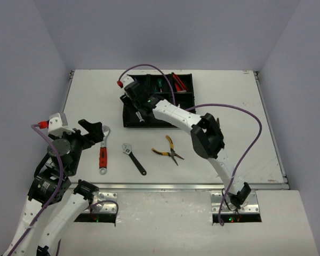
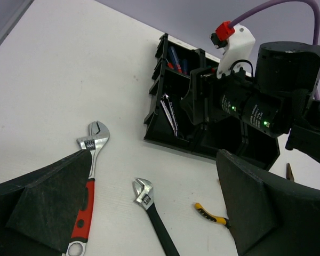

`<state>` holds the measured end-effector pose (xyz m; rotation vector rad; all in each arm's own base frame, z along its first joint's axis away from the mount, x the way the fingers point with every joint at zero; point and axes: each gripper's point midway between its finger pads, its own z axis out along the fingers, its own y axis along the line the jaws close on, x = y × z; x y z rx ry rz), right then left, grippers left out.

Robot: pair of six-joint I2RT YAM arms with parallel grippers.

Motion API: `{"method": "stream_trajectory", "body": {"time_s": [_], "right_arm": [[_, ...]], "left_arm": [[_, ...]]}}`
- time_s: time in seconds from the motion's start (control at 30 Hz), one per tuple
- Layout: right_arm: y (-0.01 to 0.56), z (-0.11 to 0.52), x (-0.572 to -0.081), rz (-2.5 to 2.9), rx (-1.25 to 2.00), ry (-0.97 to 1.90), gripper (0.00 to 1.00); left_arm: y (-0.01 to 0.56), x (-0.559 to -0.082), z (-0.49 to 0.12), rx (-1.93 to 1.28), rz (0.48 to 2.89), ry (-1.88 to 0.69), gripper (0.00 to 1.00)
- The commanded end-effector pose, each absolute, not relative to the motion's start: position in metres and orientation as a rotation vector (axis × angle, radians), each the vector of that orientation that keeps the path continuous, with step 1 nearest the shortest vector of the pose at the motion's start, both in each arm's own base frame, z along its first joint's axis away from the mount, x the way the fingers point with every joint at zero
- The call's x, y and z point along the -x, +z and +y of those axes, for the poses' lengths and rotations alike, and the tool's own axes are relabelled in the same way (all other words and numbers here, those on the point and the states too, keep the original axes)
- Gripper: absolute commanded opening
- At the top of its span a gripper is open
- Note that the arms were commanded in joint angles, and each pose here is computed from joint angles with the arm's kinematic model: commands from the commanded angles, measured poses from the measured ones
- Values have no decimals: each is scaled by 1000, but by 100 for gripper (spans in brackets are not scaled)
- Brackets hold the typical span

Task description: Sort the tools into containers

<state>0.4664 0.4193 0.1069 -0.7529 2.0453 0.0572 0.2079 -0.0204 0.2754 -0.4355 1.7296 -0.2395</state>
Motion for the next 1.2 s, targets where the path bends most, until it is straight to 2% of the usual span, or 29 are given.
{"method": "stream_trajectory", "body": {"time_s": [0.0, 0.1, 0.17, 0.23, 0.4, 0.47, 0.63, 0.73, 0.87, 1.07, 1.17], "right_arm": [[178, 402, -444, 2005, 669, 147, 72], [158, 388, -414, 2092, 737, 186, 76], [162, 373, -380, 2149, 790, 258, 85], [149, 349, -347, 2253, 812, 271, 99], [118, 308, -287, 2367, 812, 343, 99], [112, 296, -278, 2381, 789, 330, 99], [94, 268, -262, 2431, 725, 266, 87], [86, 259, -257, 2444, 689, 244, 83], [73, 256, -260, 2459, 681, 204, 65], [55, 256, -275, 2499, 661, 128, 46], [42, 253, -282, 2556, 631, 112, 40]], "left_arm": [[283, -213, -26, 411, 1703, -262, 100], [285, -211, -25, 413, 1695, -264, 100], [285, -211, -25, 412, 1692, -267, 100], [285, -212, -26, 407, 1694, -269, 100], [284, -212, -27, 404, 1697, -271, 100], [284, -212, -26, 405, 1697, -270, 100], [284, -212, -26, 408, 1697, -269, 100], [284, -212, -26, 408, 1696, -268, 100], [284, -212, -26, 407, 1698, -269, 100], [284, -212, -26, 408, 1696, -269, 100], [285, -211, -26, 409, 1693, -269, 100]]}}
